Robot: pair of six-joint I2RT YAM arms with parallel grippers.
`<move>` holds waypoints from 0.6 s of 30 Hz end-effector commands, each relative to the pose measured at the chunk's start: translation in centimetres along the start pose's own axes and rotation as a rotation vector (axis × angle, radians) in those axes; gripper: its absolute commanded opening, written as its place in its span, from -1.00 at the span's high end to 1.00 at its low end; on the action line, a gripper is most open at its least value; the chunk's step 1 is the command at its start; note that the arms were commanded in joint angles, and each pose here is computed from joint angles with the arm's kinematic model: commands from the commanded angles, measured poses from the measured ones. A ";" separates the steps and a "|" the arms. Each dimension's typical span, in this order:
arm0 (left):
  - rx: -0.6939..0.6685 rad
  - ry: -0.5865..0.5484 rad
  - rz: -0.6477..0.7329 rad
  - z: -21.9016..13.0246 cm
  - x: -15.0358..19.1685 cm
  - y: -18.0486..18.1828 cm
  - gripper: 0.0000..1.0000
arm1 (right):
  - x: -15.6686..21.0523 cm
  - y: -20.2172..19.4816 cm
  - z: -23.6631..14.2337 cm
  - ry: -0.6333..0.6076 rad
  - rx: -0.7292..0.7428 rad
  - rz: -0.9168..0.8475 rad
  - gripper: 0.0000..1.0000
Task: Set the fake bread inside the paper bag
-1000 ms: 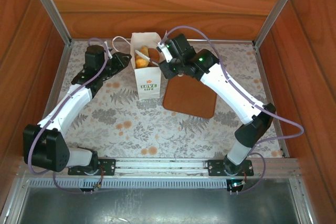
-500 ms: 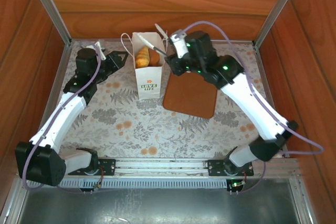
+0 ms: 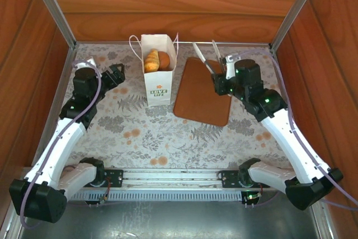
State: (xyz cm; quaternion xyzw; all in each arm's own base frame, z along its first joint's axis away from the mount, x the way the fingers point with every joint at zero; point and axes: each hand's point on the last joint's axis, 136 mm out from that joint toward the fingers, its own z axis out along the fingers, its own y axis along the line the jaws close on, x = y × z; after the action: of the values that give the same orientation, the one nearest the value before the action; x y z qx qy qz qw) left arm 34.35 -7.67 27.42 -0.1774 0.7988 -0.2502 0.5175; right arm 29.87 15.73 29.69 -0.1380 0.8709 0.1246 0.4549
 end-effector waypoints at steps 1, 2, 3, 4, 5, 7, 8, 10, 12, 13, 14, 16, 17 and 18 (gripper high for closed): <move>-0.067 -0.019 -0.005 0.0 0.4 2.1 -1.00 | 1.2 -0.8 1.4 -0.002 0.030 0.053 -0.08; -0.078 -0.015 -0.018 0.1 0.6 2.6 -1.00 | 2.1 -1.0 2.2 0.022 0.039 0.063 -0.08; -0.091 -0.011 -0.025 0.2 0.8 3.1 -1.00 | 3.2 -1.2 3.1 0.048 0.050 0.072 -0.08; -0.103 -0.008 -0.031 0.3 1.0 3.5 -1.00 | 3.9 -1.5 3.9 0.063 0.061 0.076 -0.08; -0.118 -0.007 -0.039 0.4 1.1 4.0 -1.00 | 4.8 -1.8 4.8 0.087 0.078 0.080 -0.07; -0.132 -0.007 -0.056 0.6 1.2 4.7 -1.00 | 6.4 -2.5 6.6 0.137 0.124 0.073 -0.04; -0.136 -0.006 -0.066 0.7 1.3 4.9 -1.00 | 7.1 -2.9 7.5 0.167 0.151 0.065 -0.01; -0.135 0.000 -0.070 1.0 1.5 5.1 -1.00 | 8.7 -3.6 9.2 0.235 0.197 0.048 0.03; -0.139 0.005 -0.066 1.2 1.7 5.3 -1.00 | 10.2 -4.3 10.5 0.303 0.244 0.047 0.04; -0.144 0.006 -0.065 1.3 1.7 5.5 -1.00 | 10.9 -4.5 11.0 0.328 0.258 0.046 0.06; -0.149 0.006 -0.066 1.5 1.6 5.6 -1.00 | 11.5 -4.6 11.5 0.346 0.269 0.042 0.07; -0.151 0.007 -0.068 1.7 1.4 5.7 -1.00 | 12.6 -4.7 12.3 0.384 0.273 0.037 0.07; -0.148 0.006 -0.070 1.8 1.4 5.6 -1.00 | 13.1 -4.7 12.7 0.403 0.273 0.035 0.07; -0.145 0.002 -0.076 1.9 1.2 5.5 -1.00 | 13.7 -4.7 12.9 0.425 0.274 0.031 0.07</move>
State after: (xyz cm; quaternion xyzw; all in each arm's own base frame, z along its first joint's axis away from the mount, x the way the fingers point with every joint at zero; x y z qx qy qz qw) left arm 34.93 -4.59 22.11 -0.2367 0.8175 -0.2063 0.4829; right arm 32.78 14.33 10.26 -0.1036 0.9604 -0.0102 0.2586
